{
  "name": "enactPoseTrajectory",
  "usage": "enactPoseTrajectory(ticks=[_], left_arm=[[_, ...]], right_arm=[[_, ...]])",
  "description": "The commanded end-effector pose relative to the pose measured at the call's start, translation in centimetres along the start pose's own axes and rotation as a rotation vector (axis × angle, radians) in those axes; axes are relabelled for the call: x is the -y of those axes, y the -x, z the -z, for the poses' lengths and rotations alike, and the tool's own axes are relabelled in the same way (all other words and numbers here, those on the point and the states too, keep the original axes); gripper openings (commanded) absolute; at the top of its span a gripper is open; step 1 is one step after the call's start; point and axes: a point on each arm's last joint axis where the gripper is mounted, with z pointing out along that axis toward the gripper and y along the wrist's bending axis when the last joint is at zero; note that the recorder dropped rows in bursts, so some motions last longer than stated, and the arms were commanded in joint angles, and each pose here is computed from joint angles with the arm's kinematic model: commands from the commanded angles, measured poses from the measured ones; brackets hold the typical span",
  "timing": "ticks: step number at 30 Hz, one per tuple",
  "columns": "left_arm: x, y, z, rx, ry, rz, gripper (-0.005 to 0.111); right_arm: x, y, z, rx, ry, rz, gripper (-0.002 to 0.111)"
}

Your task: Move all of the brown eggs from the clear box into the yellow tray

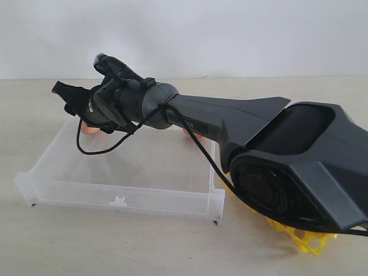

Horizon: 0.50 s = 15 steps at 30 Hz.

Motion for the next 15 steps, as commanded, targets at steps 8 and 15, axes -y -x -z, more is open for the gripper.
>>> enactPoseTrajectory(ticks=[8, 15], left_arm=[[0.0, -0.1, 0.0, 0.000, 0.001, -0.004, -0.004], [0.0, -0.1, 0.0, 0.000, 0.001, -0.004, -0.004]], right_arm=[[0.4, -1.3, -1.0, -0.011, 0.011, -0.004, 0.057], [1.3, -1.7, -1.8, -0.017, 0.007, -0.003, 0.057]])
